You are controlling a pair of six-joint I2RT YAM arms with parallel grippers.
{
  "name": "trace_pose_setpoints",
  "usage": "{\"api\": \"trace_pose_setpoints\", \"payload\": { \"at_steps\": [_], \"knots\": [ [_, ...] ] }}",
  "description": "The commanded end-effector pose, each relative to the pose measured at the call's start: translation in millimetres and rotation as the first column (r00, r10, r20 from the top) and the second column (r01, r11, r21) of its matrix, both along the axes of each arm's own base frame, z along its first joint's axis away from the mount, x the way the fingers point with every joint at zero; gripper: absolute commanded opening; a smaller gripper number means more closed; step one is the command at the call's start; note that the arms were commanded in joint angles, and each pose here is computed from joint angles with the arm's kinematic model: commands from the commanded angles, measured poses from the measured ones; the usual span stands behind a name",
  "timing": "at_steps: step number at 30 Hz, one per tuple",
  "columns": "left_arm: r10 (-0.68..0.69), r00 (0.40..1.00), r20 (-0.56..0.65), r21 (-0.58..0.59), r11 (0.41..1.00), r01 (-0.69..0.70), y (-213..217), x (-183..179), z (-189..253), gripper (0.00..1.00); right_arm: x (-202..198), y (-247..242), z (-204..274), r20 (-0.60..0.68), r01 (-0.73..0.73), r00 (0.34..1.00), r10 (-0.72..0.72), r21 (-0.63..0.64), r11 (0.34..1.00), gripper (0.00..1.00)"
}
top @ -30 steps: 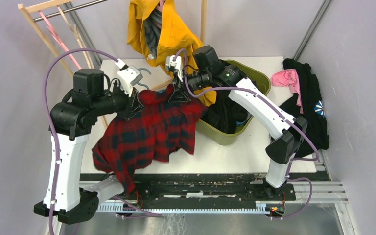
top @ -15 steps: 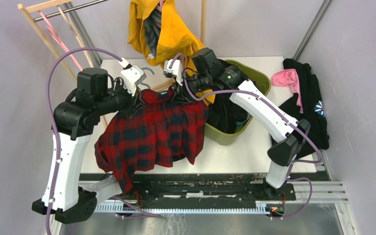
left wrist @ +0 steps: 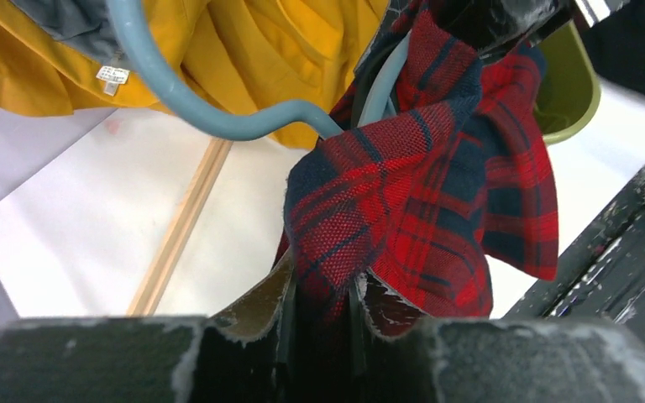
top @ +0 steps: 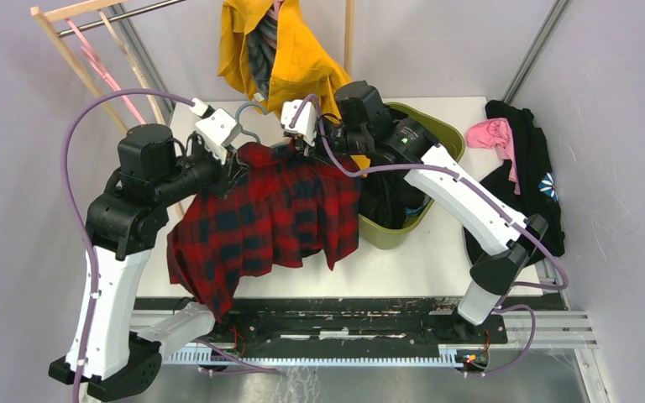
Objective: Remove the skirt from the hanger
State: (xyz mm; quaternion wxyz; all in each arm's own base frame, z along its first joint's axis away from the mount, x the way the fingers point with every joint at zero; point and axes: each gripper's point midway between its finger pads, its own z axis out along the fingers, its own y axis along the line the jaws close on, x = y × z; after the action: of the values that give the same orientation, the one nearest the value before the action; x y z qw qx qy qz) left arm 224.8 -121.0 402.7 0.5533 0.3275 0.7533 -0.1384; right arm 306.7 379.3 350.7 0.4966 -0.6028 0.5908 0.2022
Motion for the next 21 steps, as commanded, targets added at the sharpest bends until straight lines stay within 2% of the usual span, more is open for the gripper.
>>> {"api": "trace_pose_setpoints", "payload": {
  "at_steps": [1,3,5,7,9,14,17,21],
  "knots": [
    [0.008,0.942,0.337,-0.337,0.935,0.112,-18,-12,129,0.31,48,-74,-60,0.055,0.314,0.948,-0.312,-0.299,0.901,0.01],
    [-0.074,0.949,0.307,-0.373,0.908,0.192,-35,-17,122,0.45,49,-75,-61,0.065,0.315,0.948,-0.31,-0.311,0.897,0.01],
    [-0.167,0.95,0.264,-0.403,0.876,0.266,-51,-21,109,0.53,51,-76,-61,0.072,0.32,0.947,-0.314,-0.312,0.895,0.01],
    [-0.197,0.951,0.238,-0.44,0.851,0.286,-58,-20,104,0.65,52,-75,-57,0.081,0.324,0.946,-0.314,-0.305,0.896,0.01],
    [-0.212,0.946,0.245,-0.446,0.842,0.304,-61,-19,105,0.67,54,-75,-55,0.088,0.327,0.945,-0.316,-0.302,0.895,0.01],
    [-0.192,0.958,0.212,-0.419,0.868,0.266,-62,-2,83,0.64,50,-76,-41,0.099,0.326,0.945,-0.31,-0.279,0.904,0.01],
    [-0.199,0.967,0.161,-0.365,0.898,0.246,-63,11,57,0.64,42,-80,-30,0.106,0.313,0.95,-0.295,-0.264,0.912,0.01],
    [-0.22,0.971,0.095,-0.246,0.94,0.237,-66,40,13,0.58,20,-79,-10,0.105,0.254,0.966,-0.236,-0.228,0.94,0.01]
  ]
}}
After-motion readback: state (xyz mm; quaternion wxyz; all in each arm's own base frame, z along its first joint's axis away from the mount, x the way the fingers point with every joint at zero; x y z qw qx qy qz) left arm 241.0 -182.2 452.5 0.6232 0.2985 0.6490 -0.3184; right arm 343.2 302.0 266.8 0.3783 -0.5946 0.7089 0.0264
